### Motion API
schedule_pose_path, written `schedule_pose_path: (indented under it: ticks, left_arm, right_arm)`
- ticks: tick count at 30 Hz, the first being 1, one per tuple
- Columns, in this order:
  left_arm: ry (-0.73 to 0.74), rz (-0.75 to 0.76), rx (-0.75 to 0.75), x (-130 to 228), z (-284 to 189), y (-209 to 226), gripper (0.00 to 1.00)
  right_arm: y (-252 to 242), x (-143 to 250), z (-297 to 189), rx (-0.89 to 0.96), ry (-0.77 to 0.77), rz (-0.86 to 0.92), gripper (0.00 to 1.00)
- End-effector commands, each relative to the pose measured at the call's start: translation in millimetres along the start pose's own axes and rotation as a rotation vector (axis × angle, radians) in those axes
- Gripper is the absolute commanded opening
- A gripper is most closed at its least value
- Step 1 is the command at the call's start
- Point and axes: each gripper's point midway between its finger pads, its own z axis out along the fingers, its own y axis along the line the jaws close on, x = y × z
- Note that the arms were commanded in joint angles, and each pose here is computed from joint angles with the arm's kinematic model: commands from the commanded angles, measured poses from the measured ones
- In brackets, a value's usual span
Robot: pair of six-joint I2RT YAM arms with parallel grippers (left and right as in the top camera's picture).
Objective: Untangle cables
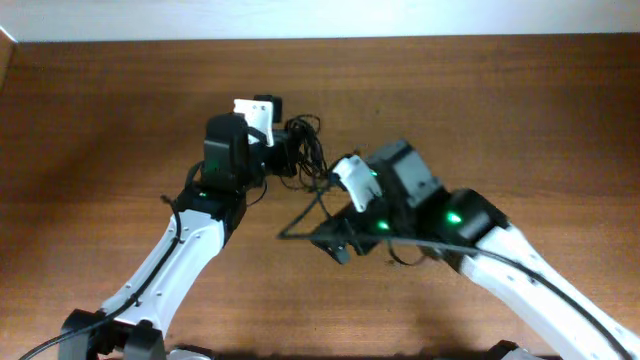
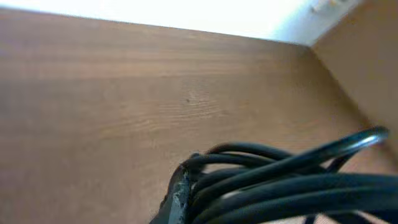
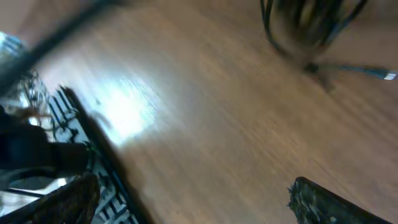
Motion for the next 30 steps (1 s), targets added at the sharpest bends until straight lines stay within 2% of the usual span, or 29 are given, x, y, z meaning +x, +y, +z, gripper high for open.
schedule_pose_path:
  ticks: [1, 3, 5, 7, 8, 10, 11, 14, 16, 18, 23, 26, 30]
  left_arm:
    - [-0.004, 0.336, 0.105, -1, -2, -16, 0.00]
    - [0.000, 0.389, 0.169, 2, -4, -27, 0.00]
    - [0.004, 0.391, 0.223, 4, -5, -36, 0.00]
    - [0.003, 0.481, 0.422, 14, -16, -66, 0.00]
    - [0.000, 0.503, 0.492, 17, -21, -76, 0.00]
    - [0.035, 0.480, 0.493, 25, -22, -74, 0.00]
    - [0.077, 0.459, 0.491, 34, -22, -72, 0.00]
    - [0.094, 0.446, 0.491, 38, -22, -71, 0.00]
    - [0.095, 0.445, 0.485, 38, -22, -70, 0.00]
    - [0.105, 0.441, 0.411, 38, -17, -59, 0.00]
    - [0.159, 0.362, 0.400, 48, -18, -55, 0.00]
    - [0.174, 0.340, 0.401, 51, -18, -56, 0.00]
    - [0.211, 0.199, 0.387, 53, -19, -55, 0.00]
  right_arm:
    - [10, -21, -65, 0.105, -0.213, -0.084, 0.98]
    - [-7, -31, -108, 0.289, -0.352, -0.096, 0.99]
    - [-31, -32, -118, 0.436, -0.372, -0.071, 0.98]
    - [-41, -31, -99, 0.453, -0.314, -0.059, 0.73]
    - [-50, -31, -78, 0.462, -0.262, -0.050, 0.67]
    - [-57, -43, -47, 0.438, -0.237, -0.050, 0.66]
    - [-47, -56, -38, 0.366, -0.273, -0.067, 0.63]
    - [-37, -66, -38, 0.316, -0.315, -0.083, 0.52]
    - [-34, -68, -38, 0.301, -0.322, -0.087, 0.52]
    - [-32, -69, -41, 0.295, -0.330, -0.089, 0.54]
    - [-27, -68, -39, 0.244, -0.341, 0.040, 0.55]
    - [-20, -65, -36, 0.202, -0.324, 0.035, 0.58]
    - [-21, -63, -36, 0.204, -0.316, 0.038, 0.58]
